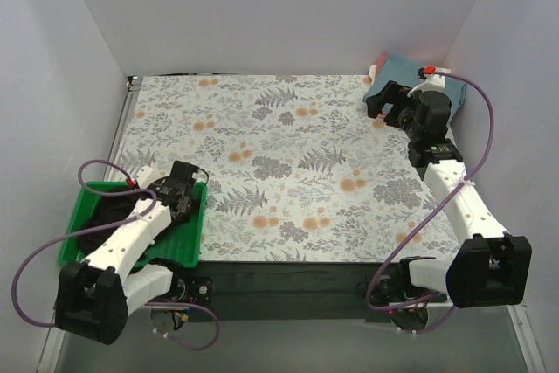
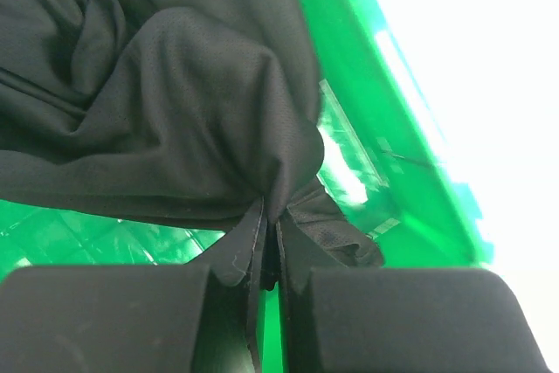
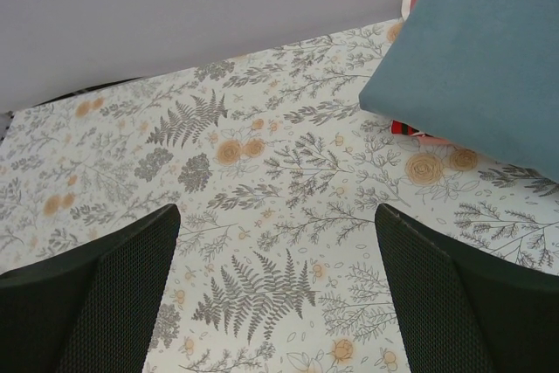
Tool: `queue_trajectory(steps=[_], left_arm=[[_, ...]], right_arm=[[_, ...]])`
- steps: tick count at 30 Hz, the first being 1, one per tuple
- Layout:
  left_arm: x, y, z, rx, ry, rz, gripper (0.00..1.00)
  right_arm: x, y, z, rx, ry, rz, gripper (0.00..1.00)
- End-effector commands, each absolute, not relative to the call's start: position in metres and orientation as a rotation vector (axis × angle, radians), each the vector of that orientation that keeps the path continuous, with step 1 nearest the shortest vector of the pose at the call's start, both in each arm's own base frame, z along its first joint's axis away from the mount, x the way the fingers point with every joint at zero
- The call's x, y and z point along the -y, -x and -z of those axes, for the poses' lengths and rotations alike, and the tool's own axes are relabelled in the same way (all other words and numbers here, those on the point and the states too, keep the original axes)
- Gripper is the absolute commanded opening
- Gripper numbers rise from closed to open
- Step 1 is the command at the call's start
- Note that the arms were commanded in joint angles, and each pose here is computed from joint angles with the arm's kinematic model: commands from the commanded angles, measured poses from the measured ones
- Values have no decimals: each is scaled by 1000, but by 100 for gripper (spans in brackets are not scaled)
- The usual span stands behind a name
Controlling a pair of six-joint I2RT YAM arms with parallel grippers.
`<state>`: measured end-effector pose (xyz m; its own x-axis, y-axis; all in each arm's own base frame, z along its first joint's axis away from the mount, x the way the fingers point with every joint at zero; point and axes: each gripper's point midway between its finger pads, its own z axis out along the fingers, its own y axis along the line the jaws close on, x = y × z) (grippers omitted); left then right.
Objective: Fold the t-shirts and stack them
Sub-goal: Grab the tshirt from the pile, then move the tshirt to the center of the board
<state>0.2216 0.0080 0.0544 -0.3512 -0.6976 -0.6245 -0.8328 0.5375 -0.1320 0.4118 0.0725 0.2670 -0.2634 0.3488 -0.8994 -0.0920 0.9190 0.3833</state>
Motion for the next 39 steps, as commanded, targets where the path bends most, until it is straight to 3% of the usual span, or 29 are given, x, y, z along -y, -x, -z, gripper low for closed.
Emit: queue_trajectory(steps=[1,13,23,32,39], left_arm=[[-7,-241,-108,-2001,1207,-136,0],[7,-295,-367,-1421,795,306,0],[145,-344,-544,-1202,92,848,0],[224,-336,-598,-1084,-235,1098,0],[264,-355,-559,-1169,-296,1221,0]], right_arm=[[-75,-411,-285,-1733,-154,-451,98],[-97,-410,-275,-1762,-97,-583,97],[-99,-401,-282,-1745,-82,-596,94],[-84,-391,-290,-1737,-111,-511,94],[-69,-378,-304,-1713,-138,-423,94]])
